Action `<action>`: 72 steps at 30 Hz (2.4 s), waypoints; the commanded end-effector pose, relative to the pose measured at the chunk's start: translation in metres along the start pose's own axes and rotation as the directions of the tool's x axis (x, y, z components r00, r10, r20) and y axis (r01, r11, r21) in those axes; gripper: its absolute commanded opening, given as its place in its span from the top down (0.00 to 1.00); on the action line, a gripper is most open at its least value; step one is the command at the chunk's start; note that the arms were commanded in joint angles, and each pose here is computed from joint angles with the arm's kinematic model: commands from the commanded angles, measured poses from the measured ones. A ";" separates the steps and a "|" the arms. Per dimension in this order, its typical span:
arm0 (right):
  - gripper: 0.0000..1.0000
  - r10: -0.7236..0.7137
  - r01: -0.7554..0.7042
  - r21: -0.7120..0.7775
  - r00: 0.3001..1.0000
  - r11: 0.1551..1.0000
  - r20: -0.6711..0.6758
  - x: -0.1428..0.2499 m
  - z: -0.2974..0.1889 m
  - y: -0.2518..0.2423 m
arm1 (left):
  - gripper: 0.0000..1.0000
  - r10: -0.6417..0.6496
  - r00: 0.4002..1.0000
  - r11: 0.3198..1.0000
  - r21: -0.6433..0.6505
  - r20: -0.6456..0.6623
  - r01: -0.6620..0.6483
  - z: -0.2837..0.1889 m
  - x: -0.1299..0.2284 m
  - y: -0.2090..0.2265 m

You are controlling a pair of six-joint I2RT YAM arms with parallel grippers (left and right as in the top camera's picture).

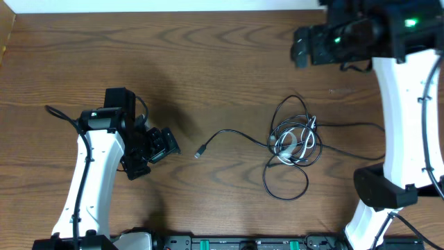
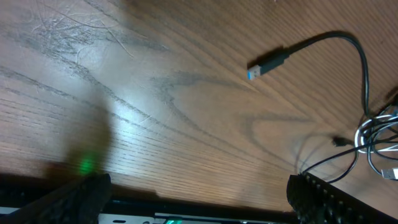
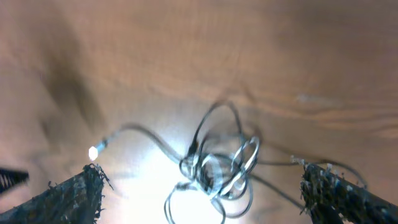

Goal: Untangle cables

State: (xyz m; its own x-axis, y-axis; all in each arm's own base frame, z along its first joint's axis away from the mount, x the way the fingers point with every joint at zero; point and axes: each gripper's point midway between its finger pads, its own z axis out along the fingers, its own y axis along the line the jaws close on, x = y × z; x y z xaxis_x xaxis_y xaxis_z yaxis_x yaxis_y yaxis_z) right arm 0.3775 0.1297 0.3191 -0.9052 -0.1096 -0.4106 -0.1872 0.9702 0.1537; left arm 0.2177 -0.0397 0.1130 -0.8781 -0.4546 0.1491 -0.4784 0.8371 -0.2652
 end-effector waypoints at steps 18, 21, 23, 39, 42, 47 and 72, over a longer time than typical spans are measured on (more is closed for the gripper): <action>0.07 0.114 0.036 0.224 0.778 0.974 -0.618 0.159 0.142 -0.060 | 0.05 -0.015 1.000 1.000 -0.008 -0.003 0.015 0.002 0.000 0.003; 0.14 0.108 0.053 0.220 0.745 0.974 -0.658 0.178 0.154 -0.065 | 0.05 -0.015 1.000 1.000 -0.008 -0.003 0.015 0.002 0.000 0.003; 0.24 0.111 0.054 0.222 0.735 0.974 -0.669 0.187 0.162 -0.067 | 0.05 -0.015 1.000 1.000 -0.008 -0.003 0.015 0.002 0.000 0.003; 0.55 0.105 0.067 0.238 0.758 0.969 -0.644 0.197 0.188 -0.076 | 0.05 -0.015 1.000 1.000 -0.008 -0.003 0.015 0.002 0.000 0.003; 0.38 0.101 0.100 0.279 0.775 0.955 -0.624 0.191 0.189 -0.085 | 0.05 -0.014 1.000 1.000 -0.006 0.001 0.014 0.002 -0.001 0.002; 0.44 0.054 0.077 0.185 0.787 0.980 -0.615 0.177 0.184 -0.071 | 0.05 -0.010 1.000 1.000 -0.001 0.010 0.010 0.002 -0.003 0.001; 0.69 0.195 -0.136 0.140 0.736 0.981 -0.648 0.207 0.196 -0.094 | 0.04 -0.009 1.000 1.000 0.000 0.014 0.009 0.002 -0.004 0.001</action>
State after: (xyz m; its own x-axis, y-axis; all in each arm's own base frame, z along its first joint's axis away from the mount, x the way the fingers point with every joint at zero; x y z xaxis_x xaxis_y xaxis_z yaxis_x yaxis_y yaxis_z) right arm 0.2868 0.0504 0.0489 -0.9526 -0.0312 0.3025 -0.0187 0.9989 0.0441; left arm 0.2230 -0.0394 0.1127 -0.8813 -0.4548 0.1287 -0.4723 0.8375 -0.2748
